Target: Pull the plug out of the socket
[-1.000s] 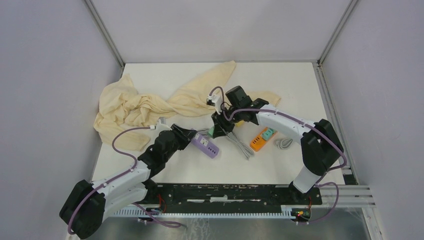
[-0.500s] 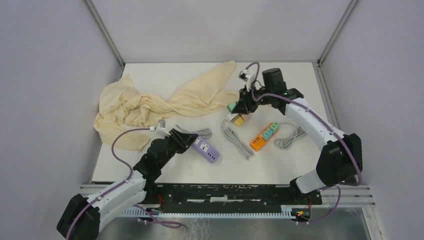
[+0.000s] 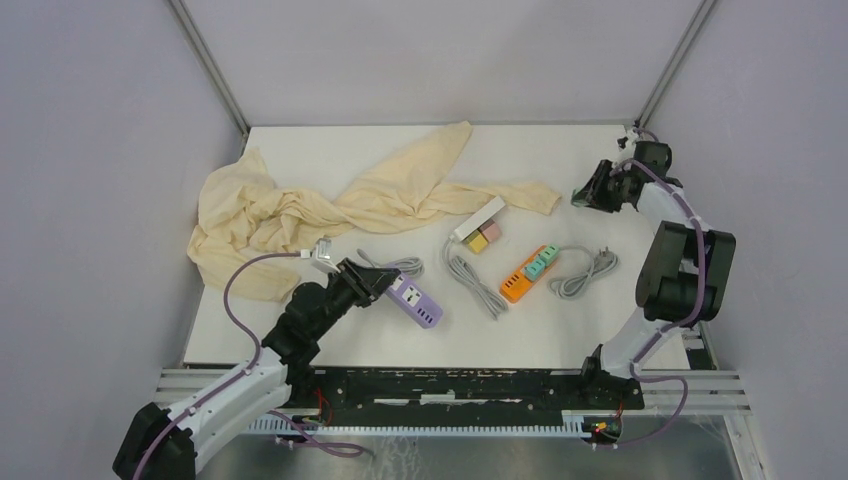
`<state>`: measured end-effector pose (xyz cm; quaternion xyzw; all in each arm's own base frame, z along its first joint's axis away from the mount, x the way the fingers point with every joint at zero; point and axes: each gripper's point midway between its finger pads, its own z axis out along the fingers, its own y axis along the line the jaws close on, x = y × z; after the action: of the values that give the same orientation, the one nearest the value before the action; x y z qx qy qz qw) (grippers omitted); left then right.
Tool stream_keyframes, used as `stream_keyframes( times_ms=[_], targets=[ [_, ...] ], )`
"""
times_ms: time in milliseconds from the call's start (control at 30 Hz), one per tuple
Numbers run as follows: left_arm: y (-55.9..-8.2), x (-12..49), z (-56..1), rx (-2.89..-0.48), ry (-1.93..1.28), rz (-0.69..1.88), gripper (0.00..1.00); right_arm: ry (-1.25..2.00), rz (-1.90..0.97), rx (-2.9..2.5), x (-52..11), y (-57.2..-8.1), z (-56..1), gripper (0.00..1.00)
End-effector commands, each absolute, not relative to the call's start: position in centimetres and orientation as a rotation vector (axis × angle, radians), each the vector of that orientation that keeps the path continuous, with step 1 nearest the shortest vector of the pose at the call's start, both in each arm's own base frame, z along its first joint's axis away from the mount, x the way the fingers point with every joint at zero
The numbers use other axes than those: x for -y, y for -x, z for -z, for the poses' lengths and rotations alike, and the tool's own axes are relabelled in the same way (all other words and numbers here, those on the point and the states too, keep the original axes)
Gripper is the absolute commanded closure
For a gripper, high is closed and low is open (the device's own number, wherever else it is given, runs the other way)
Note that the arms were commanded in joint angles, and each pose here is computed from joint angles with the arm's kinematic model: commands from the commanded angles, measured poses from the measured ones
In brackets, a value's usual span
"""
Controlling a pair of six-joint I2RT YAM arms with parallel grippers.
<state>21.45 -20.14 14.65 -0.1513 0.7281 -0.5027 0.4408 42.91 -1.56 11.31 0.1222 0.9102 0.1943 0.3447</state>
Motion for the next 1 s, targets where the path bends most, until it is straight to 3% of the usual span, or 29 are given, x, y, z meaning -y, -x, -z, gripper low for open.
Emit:
stream_keyframes(
  times_ms=[0, 200, 300, 467, 567, 767, 967],
  targets=[
    [-21.2, 20.5, -18.1, -1.673, 0.269, 1.304, 0.97, -0.489, -0.489, -2.408, 4.2, -43.7, -8.2, 0.88],
    [-20.8, 20.3, -18.3, -1.658, 0.269, 1.325, 0.97, -0.573, -0.493, -2.443, 5.7, -44.2, -5.5, 0.76],
    [-20.7, 20.3, -18.5, -1.654, 0.269, 1.331, 0.97, -0.592, -0.501, -2.441, 6.0, -44.6, -5.0, 0.64],
    [-20.5, 20.5, -18.7, -1.656, 0.261, 1.346, 0.97, -0.569, -0.480, -2.437, 7.0, -45.1, -5.1, 0.31],
    [-20.4, 20.6, -19.1, -1.650, 0.251, 1.355, 0.97, -0.492, -0.436, -2.421, 7.5, -45.2, -6.5, 0.18],
    [-20.0, 21.2, -20.2, -1.629, 0.139, 1.346, 0.97, -0.102, -0.451, -2.278, 5.8, -44.2, -14.4, 0.12],
    [-19.9, 22.0, -22.6, -1.583, 0.011, 1.336, 0.97, 0.517, -0.817, -1.963, -6.1, -38.3, -23.6, 0.04]
  ],
)
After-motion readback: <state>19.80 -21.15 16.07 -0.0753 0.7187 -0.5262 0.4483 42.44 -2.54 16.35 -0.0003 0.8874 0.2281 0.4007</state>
